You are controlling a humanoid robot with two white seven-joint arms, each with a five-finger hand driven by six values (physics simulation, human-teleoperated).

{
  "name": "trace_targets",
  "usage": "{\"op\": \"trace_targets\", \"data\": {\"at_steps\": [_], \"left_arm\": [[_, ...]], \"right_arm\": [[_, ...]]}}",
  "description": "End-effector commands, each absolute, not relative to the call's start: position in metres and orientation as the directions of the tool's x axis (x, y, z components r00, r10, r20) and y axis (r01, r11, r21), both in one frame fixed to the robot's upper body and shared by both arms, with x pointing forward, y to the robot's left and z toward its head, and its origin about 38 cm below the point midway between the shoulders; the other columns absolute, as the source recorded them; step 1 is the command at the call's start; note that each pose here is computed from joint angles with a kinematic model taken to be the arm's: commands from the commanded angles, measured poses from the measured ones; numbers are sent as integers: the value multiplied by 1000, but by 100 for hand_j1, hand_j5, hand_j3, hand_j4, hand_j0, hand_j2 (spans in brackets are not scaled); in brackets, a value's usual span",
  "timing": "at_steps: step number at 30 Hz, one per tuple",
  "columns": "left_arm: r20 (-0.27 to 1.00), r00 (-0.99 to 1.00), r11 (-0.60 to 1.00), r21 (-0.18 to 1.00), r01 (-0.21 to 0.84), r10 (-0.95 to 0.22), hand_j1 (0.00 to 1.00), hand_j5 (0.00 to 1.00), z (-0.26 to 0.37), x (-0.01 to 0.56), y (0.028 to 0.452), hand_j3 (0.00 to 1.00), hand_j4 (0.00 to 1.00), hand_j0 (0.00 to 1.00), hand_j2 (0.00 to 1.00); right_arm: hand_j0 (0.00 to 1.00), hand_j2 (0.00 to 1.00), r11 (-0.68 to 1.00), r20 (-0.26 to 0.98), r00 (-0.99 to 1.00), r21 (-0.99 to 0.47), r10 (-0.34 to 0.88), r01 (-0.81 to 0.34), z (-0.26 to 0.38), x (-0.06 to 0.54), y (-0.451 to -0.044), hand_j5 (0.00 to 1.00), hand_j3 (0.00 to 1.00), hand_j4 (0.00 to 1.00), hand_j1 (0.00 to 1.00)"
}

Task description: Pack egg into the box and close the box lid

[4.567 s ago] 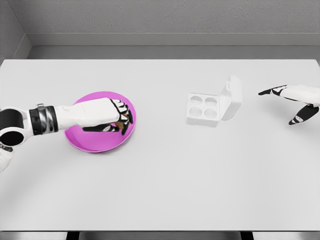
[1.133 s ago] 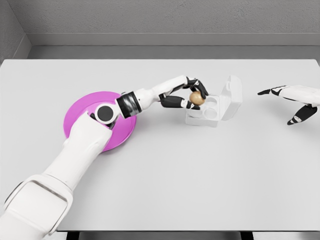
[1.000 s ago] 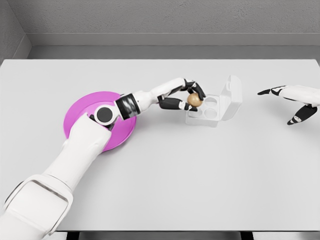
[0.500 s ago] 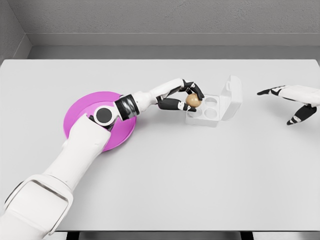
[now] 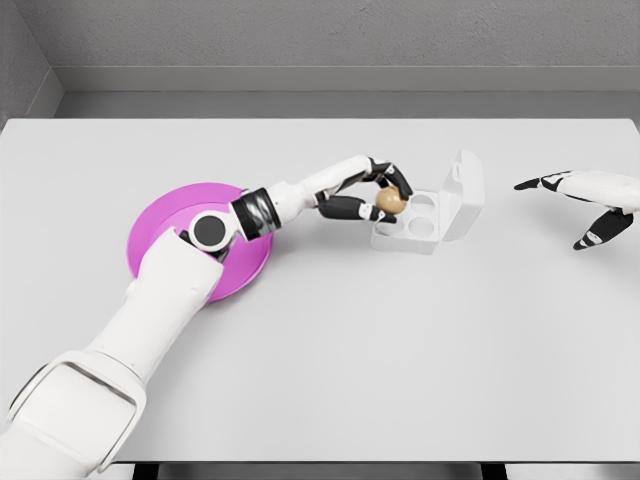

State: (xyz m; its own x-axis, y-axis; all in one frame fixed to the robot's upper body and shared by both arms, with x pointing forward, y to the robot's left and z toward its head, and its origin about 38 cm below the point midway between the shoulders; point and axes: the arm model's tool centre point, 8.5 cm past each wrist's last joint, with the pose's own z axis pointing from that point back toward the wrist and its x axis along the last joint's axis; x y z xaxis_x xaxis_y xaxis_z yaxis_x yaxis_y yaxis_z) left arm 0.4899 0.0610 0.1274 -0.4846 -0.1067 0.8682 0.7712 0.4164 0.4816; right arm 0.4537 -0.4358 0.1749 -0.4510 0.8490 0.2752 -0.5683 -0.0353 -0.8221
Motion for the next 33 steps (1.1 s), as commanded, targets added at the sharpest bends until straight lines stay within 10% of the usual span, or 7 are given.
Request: {"op": "trace_targets", "data": {"at_steps": [1,33], "left_arm": [[860,-504,420,488,765,-81,41,41,138,489,57,41,41,41,41],[875,-469,425,473,772,-122,43,43,123,493,65,43,43,43,43]], "right_arm": [[100,100,-28,279,-448,-824,849,-566,176,454,-436,100,100,100,100],[100,100,-24,288,-453,-822,844,-568,173,455,-431,100,100,100,100]]}}
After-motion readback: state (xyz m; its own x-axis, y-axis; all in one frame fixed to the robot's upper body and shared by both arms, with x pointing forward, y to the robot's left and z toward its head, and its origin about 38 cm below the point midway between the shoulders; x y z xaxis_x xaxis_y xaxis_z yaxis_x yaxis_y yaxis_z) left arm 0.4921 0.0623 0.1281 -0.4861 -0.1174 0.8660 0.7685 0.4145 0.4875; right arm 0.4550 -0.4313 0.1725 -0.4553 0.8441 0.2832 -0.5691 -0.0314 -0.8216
